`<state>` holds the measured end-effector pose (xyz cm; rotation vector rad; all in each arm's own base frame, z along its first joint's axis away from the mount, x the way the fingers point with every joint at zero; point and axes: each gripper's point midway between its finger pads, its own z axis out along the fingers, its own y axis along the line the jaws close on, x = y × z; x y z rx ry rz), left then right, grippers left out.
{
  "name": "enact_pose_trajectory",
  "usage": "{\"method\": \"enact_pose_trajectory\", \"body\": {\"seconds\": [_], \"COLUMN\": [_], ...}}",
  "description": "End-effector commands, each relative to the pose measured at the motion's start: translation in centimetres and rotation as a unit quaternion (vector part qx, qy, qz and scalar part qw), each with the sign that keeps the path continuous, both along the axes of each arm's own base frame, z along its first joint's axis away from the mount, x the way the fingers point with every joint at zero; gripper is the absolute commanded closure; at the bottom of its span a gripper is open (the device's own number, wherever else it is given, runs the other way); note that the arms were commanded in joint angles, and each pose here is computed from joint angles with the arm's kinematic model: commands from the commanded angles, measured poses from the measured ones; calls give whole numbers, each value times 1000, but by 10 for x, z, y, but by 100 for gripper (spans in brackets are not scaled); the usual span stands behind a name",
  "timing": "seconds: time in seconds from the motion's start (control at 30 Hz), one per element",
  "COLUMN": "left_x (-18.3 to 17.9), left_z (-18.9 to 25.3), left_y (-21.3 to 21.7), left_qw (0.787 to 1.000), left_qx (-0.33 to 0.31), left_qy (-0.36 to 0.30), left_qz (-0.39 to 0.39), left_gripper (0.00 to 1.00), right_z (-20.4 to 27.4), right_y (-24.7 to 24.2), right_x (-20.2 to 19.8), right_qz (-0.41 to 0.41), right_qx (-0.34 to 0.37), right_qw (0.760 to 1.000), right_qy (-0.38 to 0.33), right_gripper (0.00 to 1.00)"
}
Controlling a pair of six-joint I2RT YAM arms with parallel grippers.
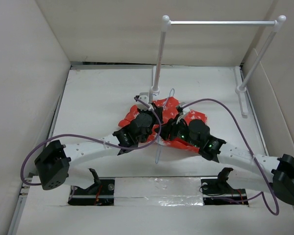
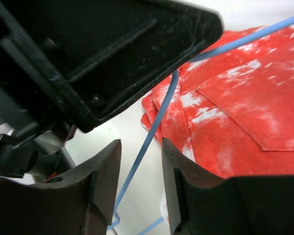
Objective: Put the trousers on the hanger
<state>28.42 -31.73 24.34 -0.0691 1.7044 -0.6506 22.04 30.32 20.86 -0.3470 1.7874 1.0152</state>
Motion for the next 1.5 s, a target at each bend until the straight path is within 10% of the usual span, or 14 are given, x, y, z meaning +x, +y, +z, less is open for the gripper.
{"method": "enact_pose_trajectory", "body": {"seconds": [0.0, 0.27, 0.47, 0.73, 1.0, 1.47], "left_x": [1, -1, -3, -8, -24, -19], "left_z": [73, 96, 132, 193, 240, 88], "left_y": [-11, -15, -33, -29, 1, 43], "left_qw": [994, 993, 990, 979, 967, 988], "left_qx": [-96, -99, -94, -126, -148, -106], "left_qy": [-50, -64, -88, -132, -183, -104], "left_qz": [-11, -24, -61, -87, -95, -36], "left_gripper": [100, 100, 100, 44, 34, 49], "right_z": [20, 38, 86, 140, 173, 240], "right_y": [15, 17, 15, -14, -49, -128], "right_x": [-2, -4, -12, 2, 19, 93], "right_qz": [7, 7, 33, 38, 54, -17], "right_qx": [60, 124, 201, 265, 294, 238], "right_qw": [998, 992, 979, 963, 952, 959], "right_qy": [-5, -1, -10, -43, -74, -151], "right_gripper": [58, 100, 100, 100, 100, 100]}}
